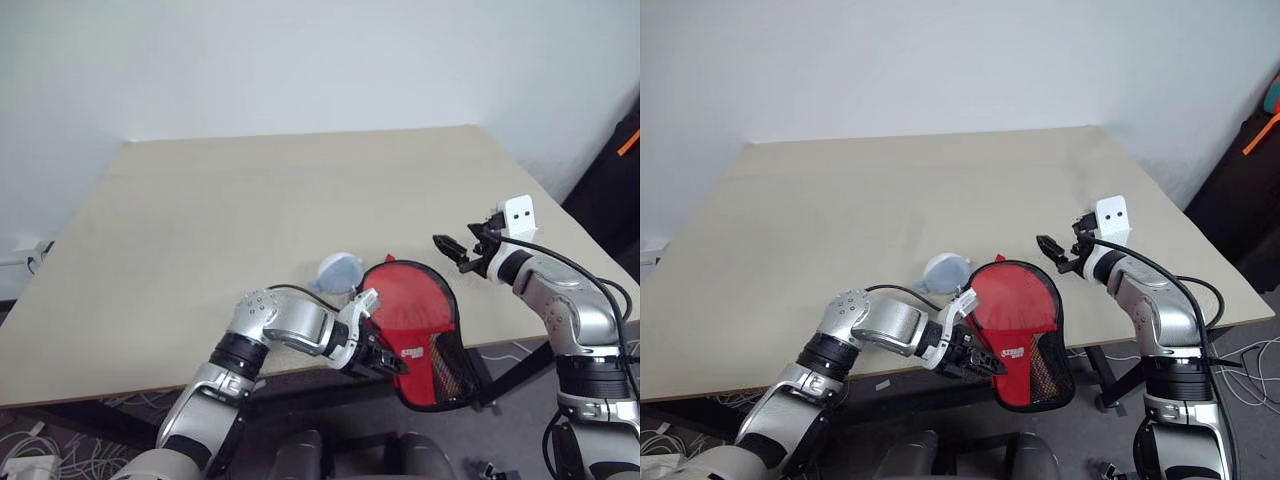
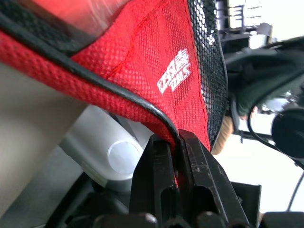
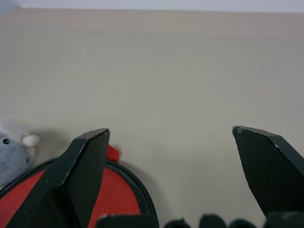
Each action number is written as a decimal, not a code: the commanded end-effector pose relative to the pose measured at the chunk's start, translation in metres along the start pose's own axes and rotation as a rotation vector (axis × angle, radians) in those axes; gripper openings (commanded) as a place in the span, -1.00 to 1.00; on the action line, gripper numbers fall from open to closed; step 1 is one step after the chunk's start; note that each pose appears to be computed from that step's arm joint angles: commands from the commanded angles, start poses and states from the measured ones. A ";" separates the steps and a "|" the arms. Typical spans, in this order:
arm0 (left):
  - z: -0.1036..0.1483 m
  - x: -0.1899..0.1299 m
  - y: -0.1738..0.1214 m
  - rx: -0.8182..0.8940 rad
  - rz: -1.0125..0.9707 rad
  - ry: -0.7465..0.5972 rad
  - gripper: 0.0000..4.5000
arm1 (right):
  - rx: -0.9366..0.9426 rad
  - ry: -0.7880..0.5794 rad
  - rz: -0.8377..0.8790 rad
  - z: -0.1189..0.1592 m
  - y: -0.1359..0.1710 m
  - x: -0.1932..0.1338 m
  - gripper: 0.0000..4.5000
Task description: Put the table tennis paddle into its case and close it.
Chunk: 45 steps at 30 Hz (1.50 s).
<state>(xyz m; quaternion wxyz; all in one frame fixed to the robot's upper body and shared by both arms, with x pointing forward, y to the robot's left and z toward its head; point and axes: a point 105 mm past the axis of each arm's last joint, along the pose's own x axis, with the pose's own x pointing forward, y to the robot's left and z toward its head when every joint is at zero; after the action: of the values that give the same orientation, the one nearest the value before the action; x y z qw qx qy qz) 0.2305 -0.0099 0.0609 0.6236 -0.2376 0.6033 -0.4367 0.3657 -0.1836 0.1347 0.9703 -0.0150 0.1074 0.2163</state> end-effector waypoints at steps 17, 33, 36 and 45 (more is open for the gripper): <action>0.027 -0.044 -0.010 0.055 -0.022 -0.188 0.50 | -0.030 -0.037 0.080 0.015 0.015 0.000 1.00; 0.097 -0.169 -0.017 0.404 0.187 -0.554 0.52 | -0.006 0.033 0.336 -0.007 0.076 -0.002 0.40; 0.115 -0.178 -0.008 0.499 0.247 -0.607 0.52 | 0.018 0.063 0.354 -0.018 0.083 0.002 -0.09; 0.141 -0.160 0.031 0.760 0.416 -0.565 0.52 | 0.033 0.163 0.295 -0.048 0.083 0.016 -0.88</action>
<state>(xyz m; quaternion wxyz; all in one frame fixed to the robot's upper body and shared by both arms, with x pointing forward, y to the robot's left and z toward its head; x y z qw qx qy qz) 0.3827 0.1104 0.1297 0.8722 -0.0149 0.2868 -0.3959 0.3292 -0.1064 0.0746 0.9091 0.0131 0.2167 0.3555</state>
